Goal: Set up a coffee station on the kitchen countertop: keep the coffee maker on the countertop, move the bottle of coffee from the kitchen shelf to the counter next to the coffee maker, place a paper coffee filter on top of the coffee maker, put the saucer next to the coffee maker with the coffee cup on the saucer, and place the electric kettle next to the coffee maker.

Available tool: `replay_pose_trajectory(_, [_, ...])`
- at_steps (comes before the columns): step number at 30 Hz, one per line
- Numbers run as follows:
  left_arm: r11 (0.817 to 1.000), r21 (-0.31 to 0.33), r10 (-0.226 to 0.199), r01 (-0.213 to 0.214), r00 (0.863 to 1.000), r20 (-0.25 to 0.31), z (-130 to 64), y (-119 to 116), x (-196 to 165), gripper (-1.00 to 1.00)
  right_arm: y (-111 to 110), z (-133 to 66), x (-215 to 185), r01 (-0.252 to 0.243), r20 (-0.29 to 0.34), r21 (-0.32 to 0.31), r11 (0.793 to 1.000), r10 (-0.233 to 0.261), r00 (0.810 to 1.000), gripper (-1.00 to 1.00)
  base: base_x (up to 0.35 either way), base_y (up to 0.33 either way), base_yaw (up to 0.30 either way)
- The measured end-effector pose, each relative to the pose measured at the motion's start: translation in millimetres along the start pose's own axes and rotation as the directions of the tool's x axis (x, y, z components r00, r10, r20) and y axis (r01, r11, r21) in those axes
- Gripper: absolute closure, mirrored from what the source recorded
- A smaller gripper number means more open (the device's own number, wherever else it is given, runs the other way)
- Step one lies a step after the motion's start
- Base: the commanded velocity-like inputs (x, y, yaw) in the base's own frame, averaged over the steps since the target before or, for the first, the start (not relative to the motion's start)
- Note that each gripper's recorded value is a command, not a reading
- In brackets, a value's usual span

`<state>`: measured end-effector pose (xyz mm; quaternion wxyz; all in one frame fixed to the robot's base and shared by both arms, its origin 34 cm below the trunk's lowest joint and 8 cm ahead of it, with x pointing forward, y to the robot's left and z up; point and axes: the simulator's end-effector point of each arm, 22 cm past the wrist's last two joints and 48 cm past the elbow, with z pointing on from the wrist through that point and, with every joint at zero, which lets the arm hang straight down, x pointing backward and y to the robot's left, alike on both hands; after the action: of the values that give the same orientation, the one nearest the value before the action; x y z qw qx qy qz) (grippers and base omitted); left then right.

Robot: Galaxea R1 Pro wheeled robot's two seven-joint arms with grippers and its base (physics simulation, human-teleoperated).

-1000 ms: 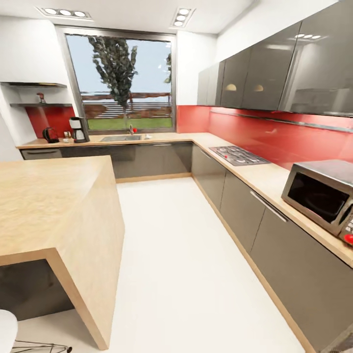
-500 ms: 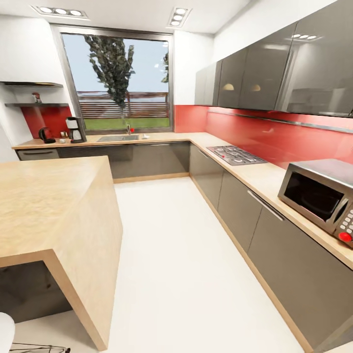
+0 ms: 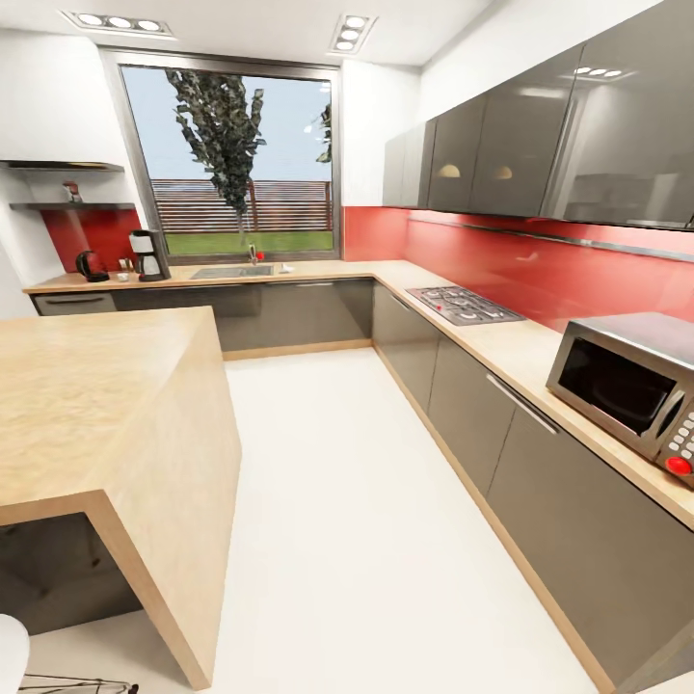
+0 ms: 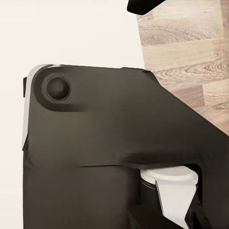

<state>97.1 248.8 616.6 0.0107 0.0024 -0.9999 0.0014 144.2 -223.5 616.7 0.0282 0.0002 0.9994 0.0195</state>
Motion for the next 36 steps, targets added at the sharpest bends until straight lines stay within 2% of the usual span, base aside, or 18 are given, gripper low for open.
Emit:
replay_pose_trajectory(19, [1.0, -0.002, 0.013, -0.013, 1.0, 0.003, 0.2, 4, -2, -1.0, -8, 0.1, -12, -0.004, 0.022, 0.012, 1.0, 0.004, 1.0, -1.0, 0.0, 0.0, 0.0])
replay_pose_trajectory(21, [1.0, -0.004, 0.016, -0.016, 1.0, 0.004, 0.2, 6, -3, -1.0, -8, 0.1, -15, -0.004, 0.028, 0.013, 1.0, 0.004, 1.0, -1.0, 0.0, 0.0, 0.0])
replay_pose_trajectory(23, [1.0, -0.008, 0.018, -0.018, 1.0, 0.011, 0.4, 9, -8, -1.0, -11, -0.5, -32, -0.003, 0.064, 0.016, 1.0, 0.002, 0.998, -1.0, 0.0, 0.0, 0.0])
replay_pose_trajectory(25, [1.0, -0.013, 0.02, -0.019, 0.999, 0.035, 0.8, 13, -23, -1.0, -17, -2.2, -52, 0.0, 0.105, 0.024, 1.0, -0.002, 0.994, -1.0, 0.0, 0.0, 0.0])
replay_pose_trajectory(28, [1.0, -0.02, 0.021, -0.019, 0.994, 0.103, 0.0, 18, -63, -1.0, -36, -6.7, -82, 0.004, 0.168, 0.05, 0.999, -0.012, 0.986, -1.0, 0.0, 0.0, 0.0])
replay_pose_trajectory(31, [1.0, -0.026, 0.019, -0.014, 0.983, 0.185, -4.3, 21, -107, -1.0, -54, -13.0, -110, 0.007, 0.225, 0.075, 0.997, -0.024, 0.974, -1.0, 0.0, 0.0, 0.0])
replay_pose_trajectory(33, [1.0, -0.028, 0.017, -0.011, 0.971, 0.24, -9.1, 22, -135, -1.0, -61, -18.0, -128, 0.008, 0.263, 0.086, 0.996, -0.03, 0.964, -1.0, 0.0, 0.0, 0.0])
replay_pose_trajectory(35, [1.0, -0.027, 0.015, -0.007, 0.951, 0.309, -17.4, 21, -169, -1.0, -66, -25.6, -153, 0.008, 0.315, 0.093, 0.996, -0.037, 0.949, -1.0, 0.0, 0.0, 0.0])
replay_pose_trajectory(36, [1.0, -0.026, 0.014, -0.006, 0.946, 0.325, -19.7, 21, -177, -1.0, -66, -27.6, -159, 0.008, 0.327, 0.094, 0.996, -0.039, 0.944, -1.0, 0.0, 0.0, 0.0])
